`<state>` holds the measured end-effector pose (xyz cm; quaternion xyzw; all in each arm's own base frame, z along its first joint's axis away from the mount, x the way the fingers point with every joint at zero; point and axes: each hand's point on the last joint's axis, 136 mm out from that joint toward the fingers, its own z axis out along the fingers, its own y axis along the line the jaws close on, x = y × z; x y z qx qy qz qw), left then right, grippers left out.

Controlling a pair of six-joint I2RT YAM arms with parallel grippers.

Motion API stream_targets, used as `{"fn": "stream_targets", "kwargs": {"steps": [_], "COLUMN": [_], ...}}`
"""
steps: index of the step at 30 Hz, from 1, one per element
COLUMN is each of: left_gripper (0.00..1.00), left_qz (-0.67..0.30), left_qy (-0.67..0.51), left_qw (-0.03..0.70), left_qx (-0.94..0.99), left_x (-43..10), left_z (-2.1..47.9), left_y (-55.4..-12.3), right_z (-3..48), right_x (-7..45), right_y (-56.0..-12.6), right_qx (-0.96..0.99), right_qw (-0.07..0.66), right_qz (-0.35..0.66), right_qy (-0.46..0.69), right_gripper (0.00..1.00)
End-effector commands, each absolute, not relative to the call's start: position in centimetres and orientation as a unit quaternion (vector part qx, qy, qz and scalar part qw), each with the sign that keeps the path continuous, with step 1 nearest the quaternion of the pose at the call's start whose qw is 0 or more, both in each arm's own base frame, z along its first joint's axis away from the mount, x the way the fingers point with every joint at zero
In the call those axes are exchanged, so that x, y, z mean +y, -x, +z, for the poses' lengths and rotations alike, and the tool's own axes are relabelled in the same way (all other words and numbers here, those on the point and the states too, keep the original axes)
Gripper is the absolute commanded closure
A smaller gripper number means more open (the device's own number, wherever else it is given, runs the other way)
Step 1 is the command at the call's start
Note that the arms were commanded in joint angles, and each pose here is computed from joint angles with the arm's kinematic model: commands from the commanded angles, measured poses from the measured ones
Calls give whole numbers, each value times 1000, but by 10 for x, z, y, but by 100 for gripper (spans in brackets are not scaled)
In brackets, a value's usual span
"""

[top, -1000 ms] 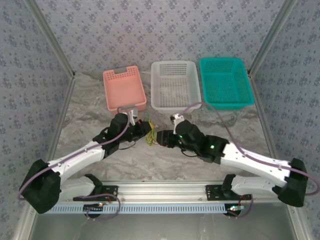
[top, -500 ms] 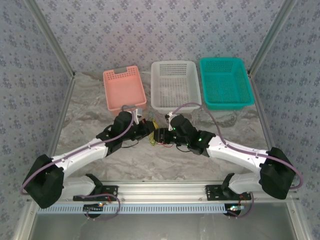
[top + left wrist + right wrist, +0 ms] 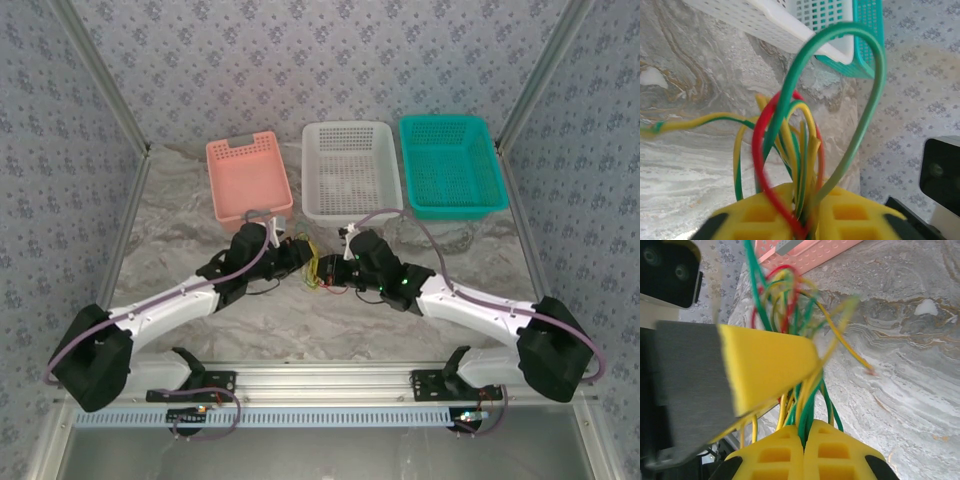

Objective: Untangle the cables
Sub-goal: Untie the cable.

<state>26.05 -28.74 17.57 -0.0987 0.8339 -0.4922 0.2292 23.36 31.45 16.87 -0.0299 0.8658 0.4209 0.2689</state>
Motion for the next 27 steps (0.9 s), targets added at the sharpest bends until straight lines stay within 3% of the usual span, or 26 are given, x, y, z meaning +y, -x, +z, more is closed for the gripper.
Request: {"fn": "stream_targets", "kwargs": {"steps": [1, 3, 8, 22, 27], "left_gripper": [62, 53, 52, 56, 67], "left_qz": [-521, -508, -461, -401, -397], "left_qy": [83, 82, 76, 61, 45], "left_qw": [253, 259, 250, 219, 204], "left_qx": [811, 818, 848, 887, 894], "left_x": [-284, -277, -269, -287, -307], "left_z": [220, 222, 212, 166, 154], "left_y": [-259, -259, -260, -265, -264], "right_z": [158, 159, 161, 165, 164], "right_x": [298, 298, 298, 314, 314], "right_y": [-234, -232, -230, -224, -225], "right_qx": [874, 874, 877, 872, 873], "right_qw": [285, 286, 286, 273, 272], "right_qz": [393, 390, 382, 397, 395], "right_qy": [29, 43, 59, 86, 88], "right_gripper": [100, 100, 100, 100, 100]}}
